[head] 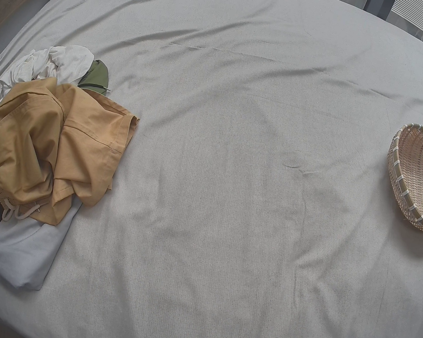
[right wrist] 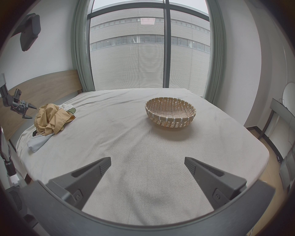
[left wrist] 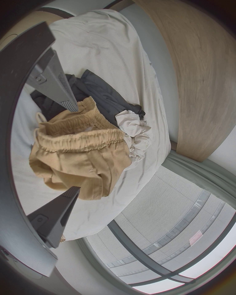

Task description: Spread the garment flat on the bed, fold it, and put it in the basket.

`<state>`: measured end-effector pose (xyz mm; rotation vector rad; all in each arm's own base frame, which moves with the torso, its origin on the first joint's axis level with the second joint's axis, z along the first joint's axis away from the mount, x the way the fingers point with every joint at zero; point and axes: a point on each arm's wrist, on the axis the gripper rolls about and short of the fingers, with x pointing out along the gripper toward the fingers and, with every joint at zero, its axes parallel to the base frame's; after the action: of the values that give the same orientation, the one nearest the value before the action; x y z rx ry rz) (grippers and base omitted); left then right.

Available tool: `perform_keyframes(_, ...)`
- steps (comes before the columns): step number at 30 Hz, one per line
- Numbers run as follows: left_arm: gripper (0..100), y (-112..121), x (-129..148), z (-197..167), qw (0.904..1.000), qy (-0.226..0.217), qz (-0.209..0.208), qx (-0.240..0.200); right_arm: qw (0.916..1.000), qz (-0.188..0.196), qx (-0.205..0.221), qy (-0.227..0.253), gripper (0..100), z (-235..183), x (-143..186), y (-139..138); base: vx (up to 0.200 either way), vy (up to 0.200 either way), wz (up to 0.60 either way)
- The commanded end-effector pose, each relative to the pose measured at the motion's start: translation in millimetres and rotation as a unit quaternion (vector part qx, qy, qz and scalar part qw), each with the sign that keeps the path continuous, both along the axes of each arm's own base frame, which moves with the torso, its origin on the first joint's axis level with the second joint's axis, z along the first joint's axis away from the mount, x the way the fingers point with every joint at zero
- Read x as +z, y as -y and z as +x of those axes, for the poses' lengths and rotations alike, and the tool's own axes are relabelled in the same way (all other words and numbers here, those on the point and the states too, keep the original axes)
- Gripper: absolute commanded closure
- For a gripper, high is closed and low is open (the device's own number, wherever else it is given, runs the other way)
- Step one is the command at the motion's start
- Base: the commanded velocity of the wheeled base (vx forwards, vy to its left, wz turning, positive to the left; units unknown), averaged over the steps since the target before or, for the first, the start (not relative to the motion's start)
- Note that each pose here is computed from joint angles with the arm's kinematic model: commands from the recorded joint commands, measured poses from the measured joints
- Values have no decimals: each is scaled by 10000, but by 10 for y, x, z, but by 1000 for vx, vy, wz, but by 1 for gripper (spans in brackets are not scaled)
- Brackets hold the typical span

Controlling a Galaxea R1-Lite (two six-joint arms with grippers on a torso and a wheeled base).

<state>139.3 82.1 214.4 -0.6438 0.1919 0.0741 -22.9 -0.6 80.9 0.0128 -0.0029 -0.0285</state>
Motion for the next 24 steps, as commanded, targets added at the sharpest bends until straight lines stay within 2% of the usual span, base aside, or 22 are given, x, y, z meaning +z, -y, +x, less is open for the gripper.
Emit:
perform_keyframes(1,0,-154,-116,318,9995,-191,-198,-147,10000,5,5,-14,0,2,-52,0,0,0,0)
perform_keyframes(4,0,-145,-84,455,9988,-105,-387,-292,10000,-2,-3,-14,0,2,-52,-1,0,0,0)
perform_keyframes(8,0,-20,-16,569,9961,-30,-635,-605,10000,-10,-3,-14,0,2,-52,-1,0,0,0)
perform_keyframes(13,0,173,229,704,9905,277,-841,-1053,10000,-10,4,-14,0,2,-52,0,0,0,0)
perform_keyframes(19,0,194,465,744,9880,619,-842,-1139,10000,5,-3,-14,0,2,-52,-1,0,0,0)
perform_keyframes(24,0,247,601,588,9854,892,-865,-1168,10000,13,-3,-13,0,2,-52,-1,0,0,0)
